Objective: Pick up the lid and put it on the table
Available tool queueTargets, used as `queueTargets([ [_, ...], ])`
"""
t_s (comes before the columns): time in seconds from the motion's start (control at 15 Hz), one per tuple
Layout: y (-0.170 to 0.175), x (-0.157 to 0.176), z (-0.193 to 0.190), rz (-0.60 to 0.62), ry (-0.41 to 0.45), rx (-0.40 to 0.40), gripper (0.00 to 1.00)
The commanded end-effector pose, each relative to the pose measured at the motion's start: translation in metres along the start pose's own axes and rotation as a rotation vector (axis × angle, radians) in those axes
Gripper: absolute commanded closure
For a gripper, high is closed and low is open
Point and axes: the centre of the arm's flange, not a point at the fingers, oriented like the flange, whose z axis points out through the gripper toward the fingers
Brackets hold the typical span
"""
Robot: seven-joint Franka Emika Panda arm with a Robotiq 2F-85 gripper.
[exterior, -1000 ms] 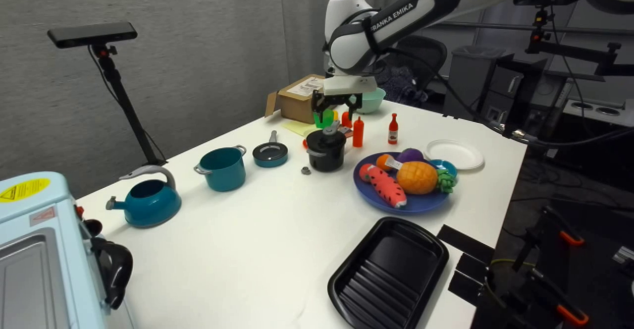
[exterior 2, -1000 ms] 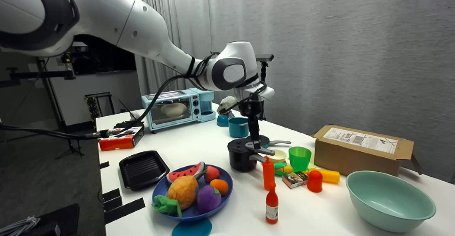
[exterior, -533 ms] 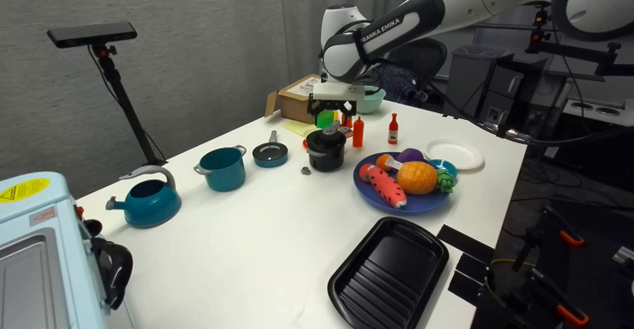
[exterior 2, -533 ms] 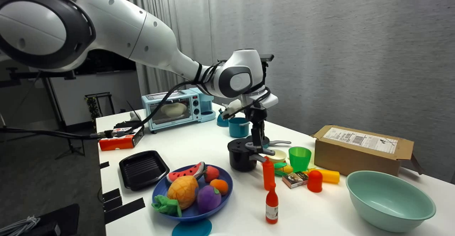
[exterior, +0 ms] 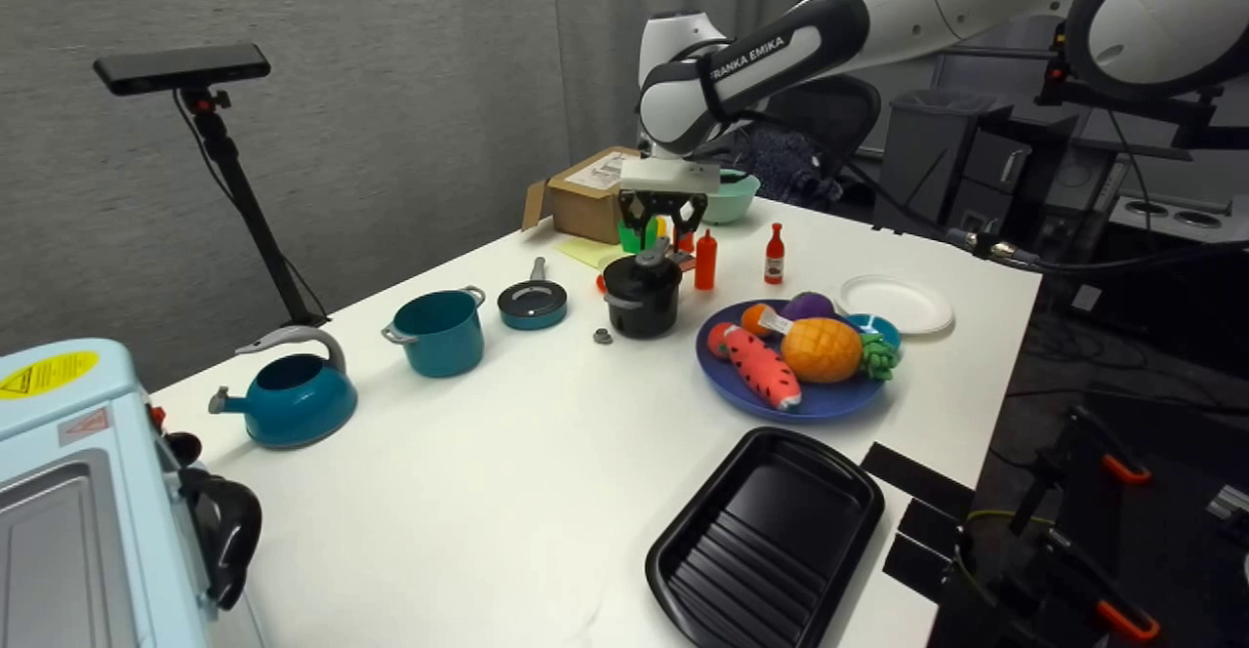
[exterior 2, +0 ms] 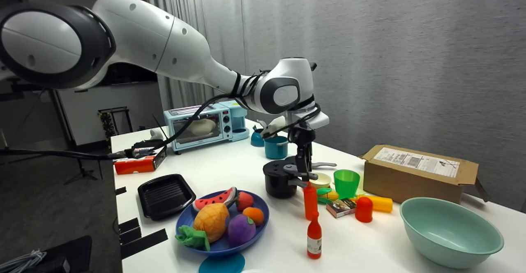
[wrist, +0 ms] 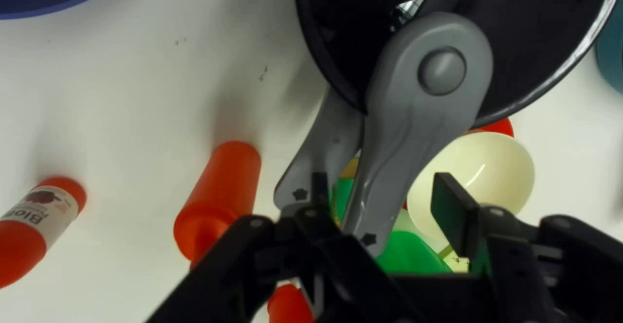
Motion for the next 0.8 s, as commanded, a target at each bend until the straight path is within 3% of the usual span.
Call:
queueTargets([
  [0.0,-0.011,0.016,0.0,0.002,-0.048,0.007,0.75],
  [0.2,-0.016,0.014,-0.006,-0.007,-0.081,0.034,0.94],
  [0.73,-0.04,-0.001,-0.057,-0.131,-0.174,0.154,0.93],
])
